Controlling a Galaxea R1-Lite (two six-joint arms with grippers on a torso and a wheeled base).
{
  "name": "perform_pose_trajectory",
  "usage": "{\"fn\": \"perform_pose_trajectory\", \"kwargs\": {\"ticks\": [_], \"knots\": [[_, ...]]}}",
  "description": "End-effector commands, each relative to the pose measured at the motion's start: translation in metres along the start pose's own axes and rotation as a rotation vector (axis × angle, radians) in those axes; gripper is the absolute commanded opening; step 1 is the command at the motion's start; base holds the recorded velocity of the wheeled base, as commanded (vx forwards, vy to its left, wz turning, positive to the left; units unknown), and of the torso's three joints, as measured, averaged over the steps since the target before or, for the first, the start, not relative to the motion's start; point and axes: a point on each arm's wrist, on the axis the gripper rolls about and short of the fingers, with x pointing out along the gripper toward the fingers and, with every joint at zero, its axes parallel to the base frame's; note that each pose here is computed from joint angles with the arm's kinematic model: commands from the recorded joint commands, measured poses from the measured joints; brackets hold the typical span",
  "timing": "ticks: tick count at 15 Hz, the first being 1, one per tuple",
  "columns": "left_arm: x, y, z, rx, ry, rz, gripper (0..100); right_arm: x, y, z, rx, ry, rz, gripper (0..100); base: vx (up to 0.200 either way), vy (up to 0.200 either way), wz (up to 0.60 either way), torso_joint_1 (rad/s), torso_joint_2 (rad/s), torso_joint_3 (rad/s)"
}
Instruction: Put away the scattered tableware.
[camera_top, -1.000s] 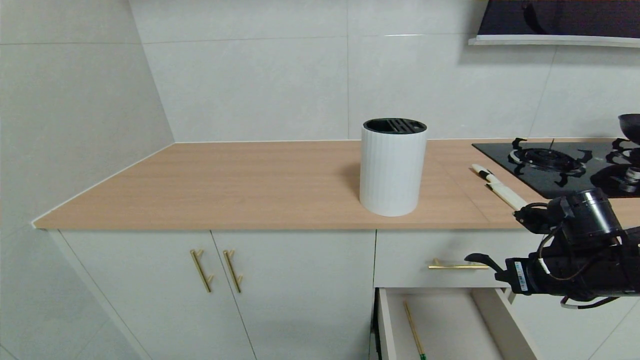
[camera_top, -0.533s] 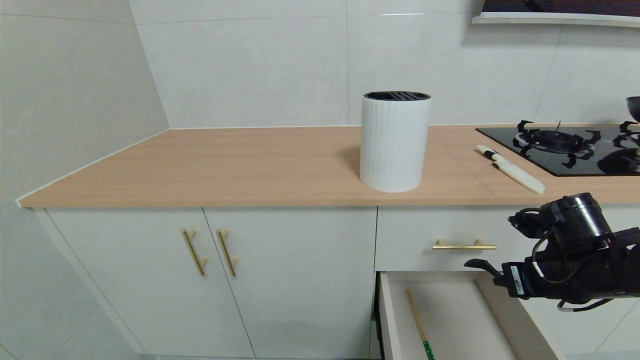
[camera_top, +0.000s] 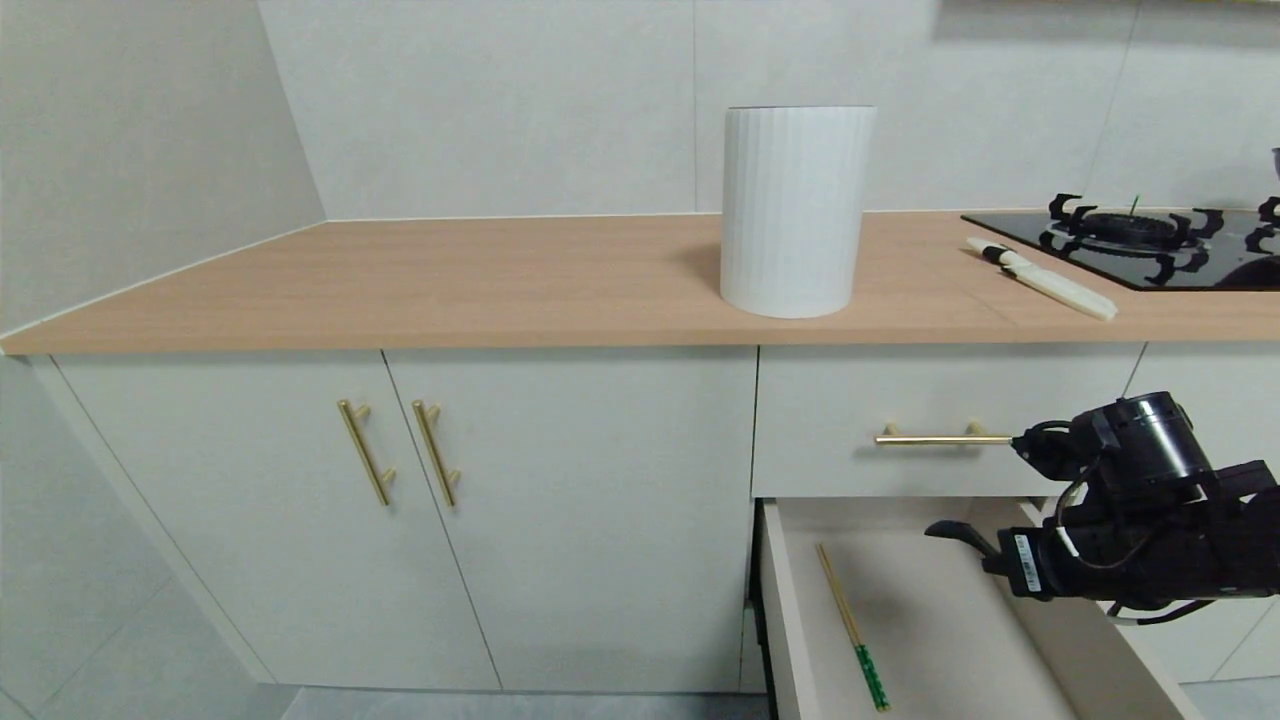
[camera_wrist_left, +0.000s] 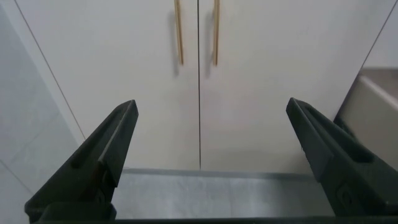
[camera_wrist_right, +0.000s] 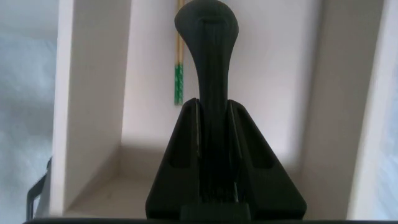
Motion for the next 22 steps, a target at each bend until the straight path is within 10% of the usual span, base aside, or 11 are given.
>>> {"fn": "perform_pose_trajectory", "kwargs": {"ticks": [1,22], "knots": [[0.000,0.000,0.000,0.000,0.000,0.001,100,0.003,0.000,-0.004,-0.002,0.013,-0.001,0,0.000,0.000,0.00,-0.110,0.44,0.339],[0.000,0.000,0.000,0.000,0.000,0.001,100,0.129,-0.005,-0.046,0.023,0.072,-0.082,0,0.000,0.000,0.00,-0.007,0.04,0.027]]}}
